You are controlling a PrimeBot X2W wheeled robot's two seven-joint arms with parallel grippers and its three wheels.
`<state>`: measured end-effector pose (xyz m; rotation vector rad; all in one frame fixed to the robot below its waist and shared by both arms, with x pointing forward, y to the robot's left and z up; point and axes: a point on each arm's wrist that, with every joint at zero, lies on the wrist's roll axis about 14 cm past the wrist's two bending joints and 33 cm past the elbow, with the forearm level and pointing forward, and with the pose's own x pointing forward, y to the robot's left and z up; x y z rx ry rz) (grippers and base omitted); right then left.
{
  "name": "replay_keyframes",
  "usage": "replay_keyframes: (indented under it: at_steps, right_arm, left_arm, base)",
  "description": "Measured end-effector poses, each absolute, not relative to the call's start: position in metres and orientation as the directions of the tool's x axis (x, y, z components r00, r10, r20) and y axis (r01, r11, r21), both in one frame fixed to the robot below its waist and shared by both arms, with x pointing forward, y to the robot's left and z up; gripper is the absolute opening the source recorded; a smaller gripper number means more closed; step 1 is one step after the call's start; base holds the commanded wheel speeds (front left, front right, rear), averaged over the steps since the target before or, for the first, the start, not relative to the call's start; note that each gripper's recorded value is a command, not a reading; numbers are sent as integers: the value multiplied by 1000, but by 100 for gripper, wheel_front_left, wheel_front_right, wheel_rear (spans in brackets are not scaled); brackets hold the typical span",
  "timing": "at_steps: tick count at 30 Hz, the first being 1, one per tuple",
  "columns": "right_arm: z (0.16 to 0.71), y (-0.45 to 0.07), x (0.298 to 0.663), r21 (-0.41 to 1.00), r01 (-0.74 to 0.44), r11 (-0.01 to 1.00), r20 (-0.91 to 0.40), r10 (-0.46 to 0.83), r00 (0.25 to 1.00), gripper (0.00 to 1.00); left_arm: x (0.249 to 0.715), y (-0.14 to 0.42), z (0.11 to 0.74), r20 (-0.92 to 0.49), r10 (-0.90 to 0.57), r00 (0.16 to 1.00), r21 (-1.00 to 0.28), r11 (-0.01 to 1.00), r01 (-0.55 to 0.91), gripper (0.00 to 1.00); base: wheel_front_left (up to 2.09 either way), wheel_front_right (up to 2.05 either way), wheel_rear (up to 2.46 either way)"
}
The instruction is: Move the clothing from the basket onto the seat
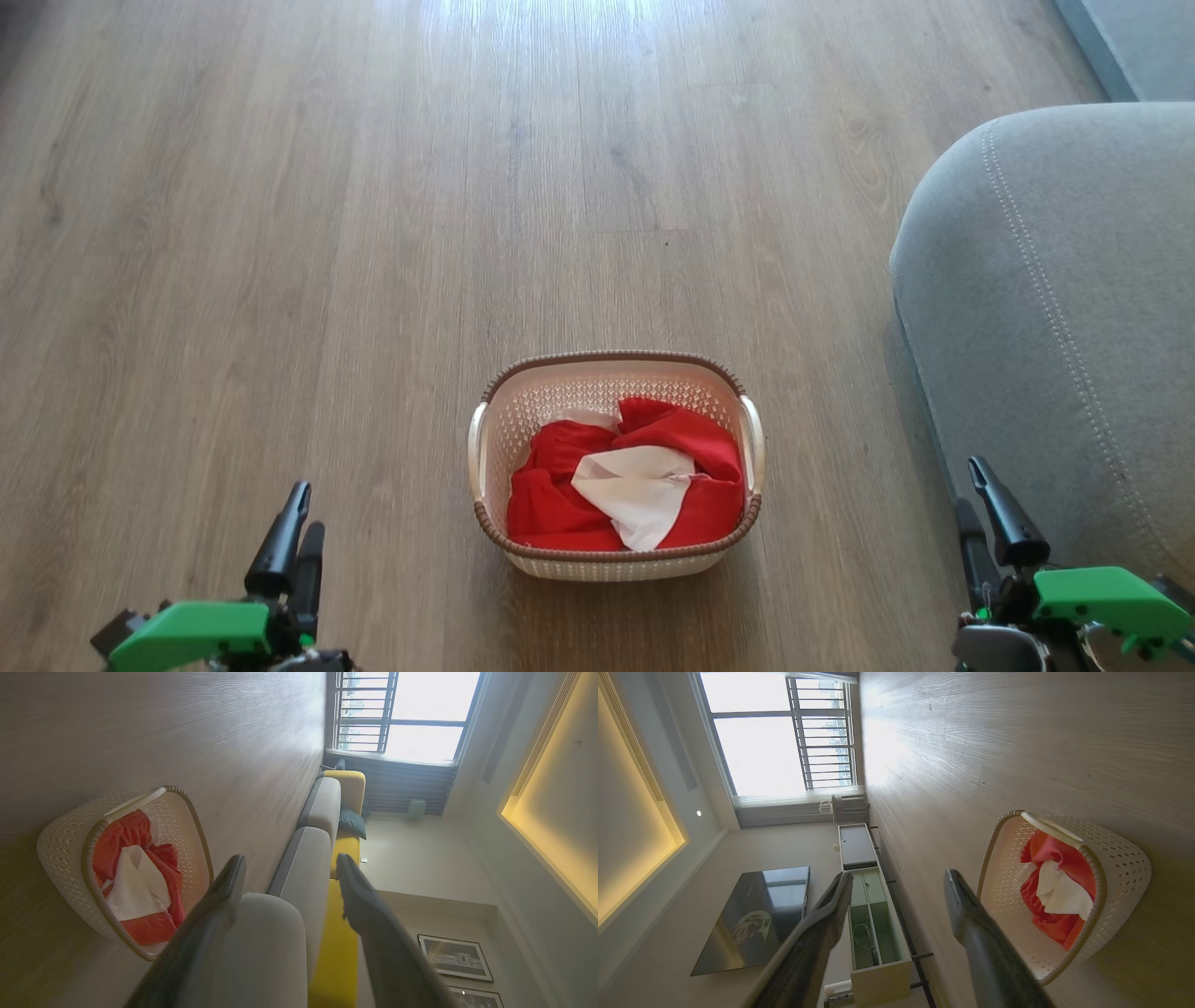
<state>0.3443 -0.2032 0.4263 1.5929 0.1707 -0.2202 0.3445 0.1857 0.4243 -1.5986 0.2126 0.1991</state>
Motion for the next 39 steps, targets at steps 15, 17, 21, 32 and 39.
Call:
replay_keyframes:
  at_steps: [15, 17, 21, 32, 39]
  right_arm:
    - [439, -195, 358, 973, 213, 83, -213, -12, 977, 100]
    - [439, -194, 359, 971, 214, 109, -214, -10, 977, 100]
    - [444, -195, 364, 966, 200, 164, -202, -7, 979, 100]
    - [450, -188, 374, 925, 173, 340, -189, 17, 982, 100]
    - [453, -185, 381, 884, 151, 443, -181, 26, 983, 100]
  left_arm:
    - [358, 182, 436, -227, -8, 974, -970, 87, -225, 100]
    - [359, 181, 437, -225, -11, 974, -968, 115, -222, 100]
    - [361, 179, 437, -226, -11, 974, -960, 173, -221, 100]
    - [369, 175, 444, -210, -25, 977, -914, 361, -187, 100]
    - [373, 173, 446, -203, -29, 979, -863, 478, -165, 100]
  base:
    - [0, 0, 0]
    - [0, 0, 0]
    - [0, 0, 0]
    - [0, 0, 0]
    - [0, 0, 0]
